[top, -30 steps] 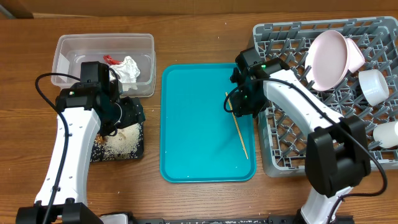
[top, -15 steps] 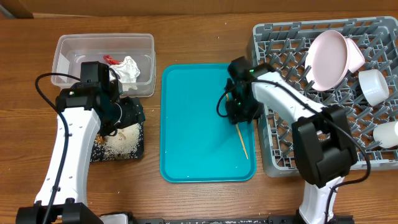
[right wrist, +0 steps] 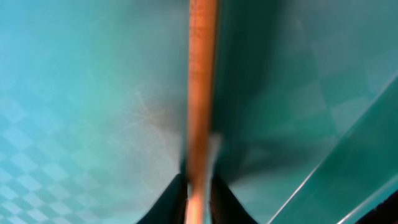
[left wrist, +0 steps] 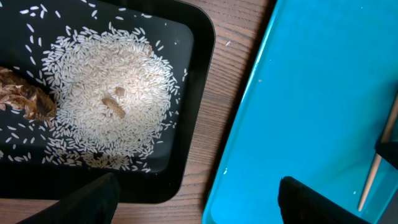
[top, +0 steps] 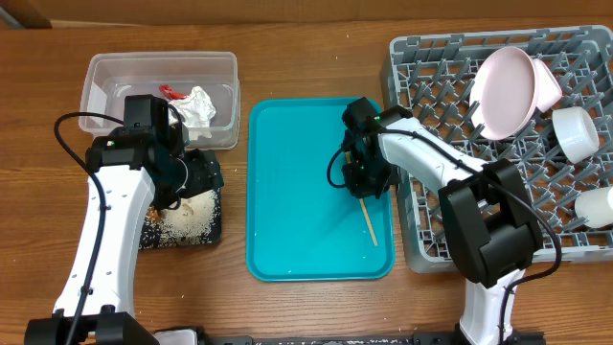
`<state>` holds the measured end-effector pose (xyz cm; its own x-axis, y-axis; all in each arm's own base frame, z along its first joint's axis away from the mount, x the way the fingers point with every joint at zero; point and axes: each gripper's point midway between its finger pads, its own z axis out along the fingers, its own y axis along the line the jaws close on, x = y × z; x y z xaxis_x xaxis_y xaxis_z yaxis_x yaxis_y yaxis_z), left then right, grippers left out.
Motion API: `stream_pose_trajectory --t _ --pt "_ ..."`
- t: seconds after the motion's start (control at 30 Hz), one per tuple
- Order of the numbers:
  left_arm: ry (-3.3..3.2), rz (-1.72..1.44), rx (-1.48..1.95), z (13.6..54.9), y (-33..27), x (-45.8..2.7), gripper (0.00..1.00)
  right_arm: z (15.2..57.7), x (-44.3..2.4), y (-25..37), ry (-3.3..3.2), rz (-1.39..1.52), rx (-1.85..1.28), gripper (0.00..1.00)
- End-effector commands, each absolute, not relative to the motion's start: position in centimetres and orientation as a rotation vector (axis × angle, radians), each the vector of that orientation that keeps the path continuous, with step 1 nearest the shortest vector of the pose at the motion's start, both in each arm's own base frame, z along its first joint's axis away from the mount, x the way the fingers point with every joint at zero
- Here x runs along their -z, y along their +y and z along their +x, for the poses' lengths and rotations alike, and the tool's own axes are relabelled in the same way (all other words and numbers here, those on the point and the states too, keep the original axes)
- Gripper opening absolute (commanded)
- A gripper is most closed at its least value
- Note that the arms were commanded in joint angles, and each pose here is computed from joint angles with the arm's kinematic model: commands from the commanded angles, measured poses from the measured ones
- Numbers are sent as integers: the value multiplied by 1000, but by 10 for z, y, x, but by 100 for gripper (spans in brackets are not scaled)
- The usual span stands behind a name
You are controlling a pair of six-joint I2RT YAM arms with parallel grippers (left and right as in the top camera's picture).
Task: Sort waste into correct bins and load items into the dishwasher
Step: 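Move the right gripper back and grasp the remaining chopstick, then carry the second chopstick with the right gripper into the rack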
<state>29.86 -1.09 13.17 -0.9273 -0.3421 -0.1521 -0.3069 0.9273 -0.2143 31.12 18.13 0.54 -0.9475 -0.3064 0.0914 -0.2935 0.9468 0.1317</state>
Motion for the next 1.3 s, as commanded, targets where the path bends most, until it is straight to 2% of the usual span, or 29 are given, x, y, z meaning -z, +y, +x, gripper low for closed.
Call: stream_pose_trajectory --t 0.0,0.13,0.43,0.67,0.77,0.9,1.03,1.17,1.27 --pt "2899 -464 289 301 -14 -133 83 304 6 178 -2955 444 157 10" --pt "2899 -464 289 301 -14 -133 83 301 6 177 -2948 388 146 4" --pt "2899 -464 289 301 -14 -133 84 301 -14 177 -2972 300 155 4" --pt "2899 -464 279 301 -13 -133 86 332 -109 184 -3230 338 326 4" --pt "2899 -465 279 301 -13 -133 87 343 -155 171 -3358 306 394 4" --pt "2899 -465 279 301 -13 -133 87 350 -194 140 -3474 245 429 4" --pt "2899 -465 280 301 -13 -133 87 354 -200 98 -3500 156 372 4" --pt "2899 -464 286 301 -14 -133 87 357 -188 58 -3492 38 244 4" --pt "2898 -465 285 301 -14 -133 87 357 -180 46 -3477 52 203 4"
